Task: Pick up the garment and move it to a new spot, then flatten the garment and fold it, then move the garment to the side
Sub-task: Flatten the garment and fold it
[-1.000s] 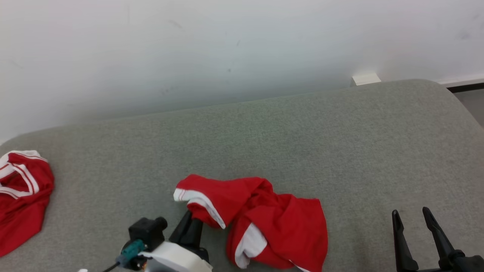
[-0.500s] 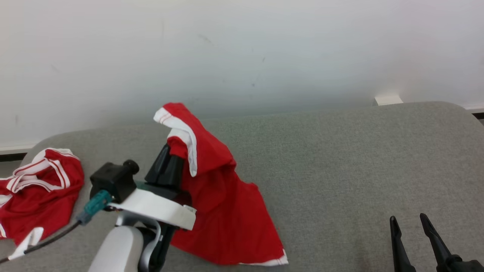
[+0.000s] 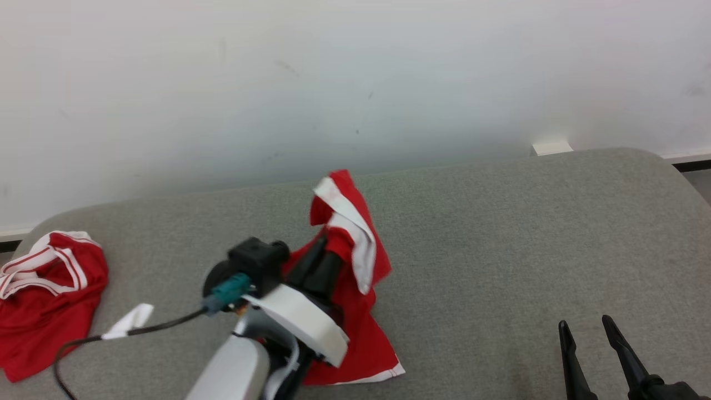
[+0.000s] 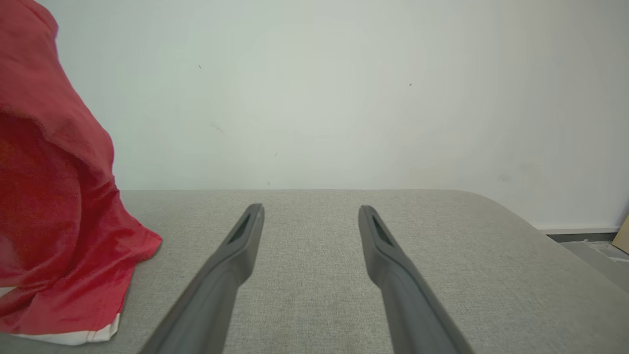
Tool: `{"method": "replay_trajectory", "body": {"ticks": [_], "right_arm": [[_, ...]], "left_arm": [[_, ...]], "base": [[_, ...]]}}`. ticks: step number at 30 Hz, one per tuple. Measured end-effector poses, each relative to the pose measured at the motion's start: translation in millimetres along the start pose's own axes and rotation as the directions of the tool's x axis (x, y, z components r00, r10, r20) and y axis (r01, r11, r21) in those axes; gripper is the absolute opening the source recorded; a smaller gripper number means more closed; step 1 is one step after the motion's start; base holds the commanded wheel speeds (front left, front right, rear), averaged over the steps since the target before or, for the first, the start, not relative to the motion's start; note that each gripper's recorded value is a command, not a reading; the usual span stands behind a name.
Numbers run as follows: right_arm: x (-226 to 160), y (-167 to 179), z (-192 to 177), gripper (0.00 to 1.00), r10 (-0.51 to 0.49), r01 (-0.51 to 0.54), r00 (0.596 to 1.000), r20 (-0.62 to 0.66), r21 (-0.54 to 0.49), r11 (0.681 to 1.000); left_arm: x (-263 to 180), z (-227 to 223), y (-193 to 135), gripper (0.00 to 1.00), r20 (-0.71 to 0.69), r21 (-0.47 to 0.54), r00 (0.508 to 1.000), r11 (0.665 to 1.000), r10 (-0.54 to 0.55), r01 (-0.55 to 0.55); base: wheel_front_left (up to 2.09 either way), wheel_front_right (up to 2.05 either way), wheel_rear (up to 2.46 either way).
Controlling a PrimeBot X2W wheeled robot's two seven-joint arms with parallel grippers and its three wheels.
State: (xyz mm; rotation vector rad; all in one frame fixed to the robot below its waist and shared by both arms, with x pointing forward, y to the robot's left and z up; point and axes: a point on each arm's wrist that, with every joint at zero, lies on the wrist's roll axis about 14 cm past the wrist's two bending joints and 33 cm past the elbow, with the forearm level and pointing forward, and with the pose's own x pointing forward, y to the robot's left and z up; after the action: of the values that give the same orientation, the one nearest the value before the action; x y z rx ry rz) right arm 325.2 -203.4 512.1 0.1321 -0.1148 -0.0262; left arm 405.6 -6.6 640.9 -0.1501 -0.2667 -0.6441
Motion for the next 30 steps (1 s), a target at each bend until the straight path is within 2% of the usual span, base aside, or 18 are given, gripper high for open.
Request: {"method": "replay_trajectory", "body": {"ticks": [4, 9, 14, 15, 16, 17, 26, 30], "right_arm": [[-0.9, -3.1, 0.2, 1.0, -0.011, 0.011, 1.0, 0.0, -0.003, 1.0], [-1.0, -8.9, 1.5, 1.0, -0.032, 0.032, 0.999, 0.001, -0.005, 0.999], [-7.9, -25.2, -2.6, 1.0, -0.088, 0.088, 0.996, -0.016, -0.007, 0.996], [-9.5, -28.9, -3.2, 1.0, -0.1, 0.1, 0.995, -0.019, -0.007, 0.995], [-10.9, -32.6, -3.7, 1.0, -0.113, 0.113, 0.993, -0.022, -0.008, 0.994], [-12.2, -35.4, -4.2, 1.0, -0.123, 0.122, 0.992, -0.024, -0.008, 0.992], [-10.5, -38.6, -6.0, 1.0, -0.132, 0.133, 0.991, -0.029, 0.002, 0.991], [-7.3, -33.2, -5.2, 1.0, -0.114, 0.114, 0.993, -0.024, 0.009, 0.993]], "left_arm": [[2.8, -48.5, -43.5, 0.0, -0.126, -0.052, 0.985, 0.992, -0.117, 0.111], [2.1, -101.9, -83.7, 0.0, -0.259, -0.069, 0.934, 0.969, -0.248, 0.238], [1.3, -130.3, -115.5, 0.0, -0.299, -0.117, 0.89, 0.939, -0.344, 0.323], [1.6, -133.4, -119.8, 0.26, -0.3, -0.122, 0.887, 0.936, -0.351, 0.329], [1.3, -137.0, -123.9, 0.6, -0.304, -0.124, 0.882, 0.932, -0.361, 0.34], [-0.6, -141.7, -128.1, 1.0, -0.313, -0.129, 0.873, 0.928, -0.374, 0.351], [-17.7, -158.9, -145.6, 1.0, -0.365, -0.2, 0.829, 0.905, -0.425, 0.375], [-17.4, -149.8, -139.5, 1.0, -0.341, -0.198, 0.854, 0.918, -0.392, 0.343]], "base": [[0.0, 0.0, 0.0], [0.0, 0.0, 0.0], [0.0, 0.0, 0.0], [0.0, 0.0, 0.0], [0.0, 0.0, 0.0], [0.0, 0.0, 0.0], [0.0, 0.0, 0.0], [0.0, 0.0, 0.0]]}}
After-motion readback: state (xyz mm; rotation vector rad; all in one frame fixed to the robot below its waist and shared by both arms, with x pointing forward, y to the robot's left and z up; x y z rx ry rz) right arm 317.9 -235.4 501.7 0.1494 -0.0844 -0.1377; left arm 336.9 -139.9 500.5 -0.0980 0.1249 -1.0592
